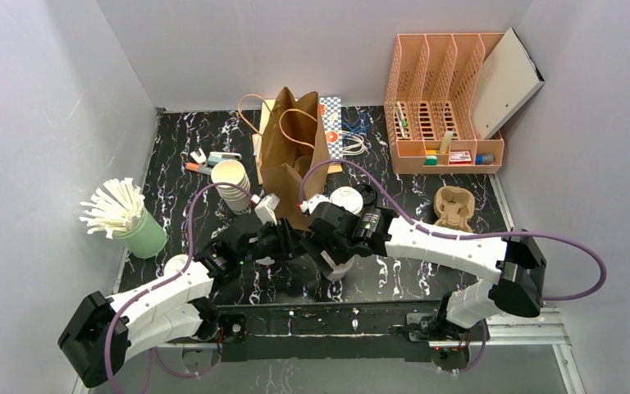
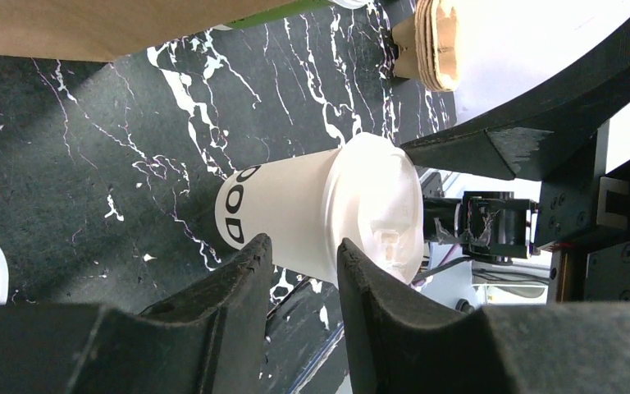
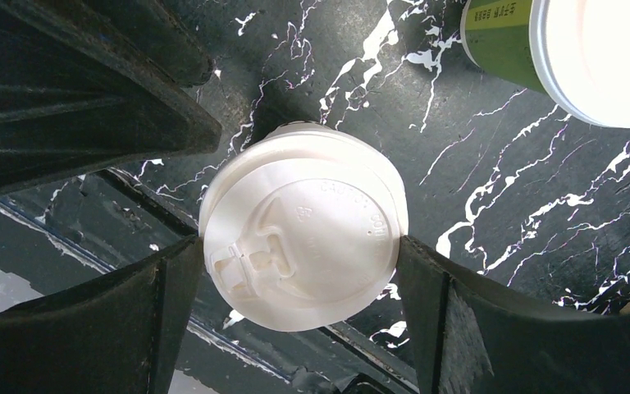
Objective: Pack the takeout coffee
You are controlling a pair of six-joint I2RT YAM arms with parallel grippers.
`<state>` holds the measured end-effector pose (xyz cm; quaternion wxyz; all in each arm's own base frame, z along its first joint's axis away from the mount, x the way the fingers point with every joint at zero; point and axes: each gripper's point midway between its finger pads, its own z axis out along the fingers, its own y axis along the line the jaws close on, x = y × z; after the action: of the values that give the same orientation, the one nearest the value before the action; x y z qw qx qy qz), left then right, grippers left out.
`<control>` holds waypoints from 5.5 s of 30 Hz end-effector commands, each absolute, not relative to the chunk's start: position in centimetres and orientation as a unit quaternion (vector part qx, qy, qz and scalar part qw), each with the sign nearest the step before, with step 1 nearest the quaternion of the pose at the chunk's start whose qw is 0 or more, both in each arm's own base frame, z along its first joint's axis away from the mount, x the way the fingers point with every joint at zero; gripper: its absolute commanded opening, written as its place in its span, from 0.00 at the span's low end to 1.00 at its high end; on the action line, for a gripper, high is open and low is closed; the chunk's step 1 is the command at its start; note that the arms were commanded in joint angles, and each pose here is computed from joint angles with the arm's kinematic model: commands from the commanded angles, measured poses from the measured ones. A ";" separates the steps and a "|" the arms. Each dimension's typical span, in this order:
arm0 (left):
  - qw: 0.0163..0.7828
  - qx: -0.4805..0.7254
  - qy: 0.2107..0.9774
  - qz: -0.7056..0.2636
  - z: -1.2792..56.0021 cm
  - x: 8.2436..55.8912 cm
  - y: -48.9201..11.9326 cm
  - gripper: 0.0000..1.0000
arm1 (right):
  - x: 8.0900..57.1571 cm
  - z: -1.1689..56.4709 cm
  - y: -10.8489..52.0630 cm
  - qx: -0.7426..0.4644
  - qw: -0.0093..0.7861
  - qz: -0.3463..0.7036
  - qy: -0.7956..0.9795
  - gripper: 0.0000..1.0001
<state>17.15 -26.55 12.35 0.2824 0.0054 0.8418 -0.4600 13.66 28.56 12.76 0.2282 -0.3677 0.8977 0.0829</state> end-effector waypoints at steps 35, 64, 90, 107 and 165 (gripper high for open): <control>0.318 -0.002 0.802 -0.506 15.6 17.3 -26.6 0.65 | 14.1 14.2 29.4 -0.384 0.240 0.095 0.886 0.98; 0.248 0.008 0.861 -0.444 9.1 17.4 -26.1 0.57 | 15.1 17.1 29.9 -0.366 0.308 0.132 0.869 0.98; 0.286 0.041 0.825 -0.485 16.8 17.8 -27.2 0.60 | 15.4 17.3 23.6 -0.124 0.283 0.291 0.905 0.56; 0.267 -0.015 0.831 -0.487 13.5 15.0 -25.2 0.37 | 12.9 9.4 24.1 -0.054 0.260 0.395 0.879 0.19; 0.250 -0.101 0.788 -0.553 12.3 14.7 -25.7 0.27 | 18.2 18.7 28.1 -0.195 0.349 0.431 0.809 0.57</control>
<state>14.43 -25.48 12.10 0.2428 -0.1014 0.7962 -0.5449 18.56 26.17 15.69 0.3583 -0.1368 0.8374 0.3896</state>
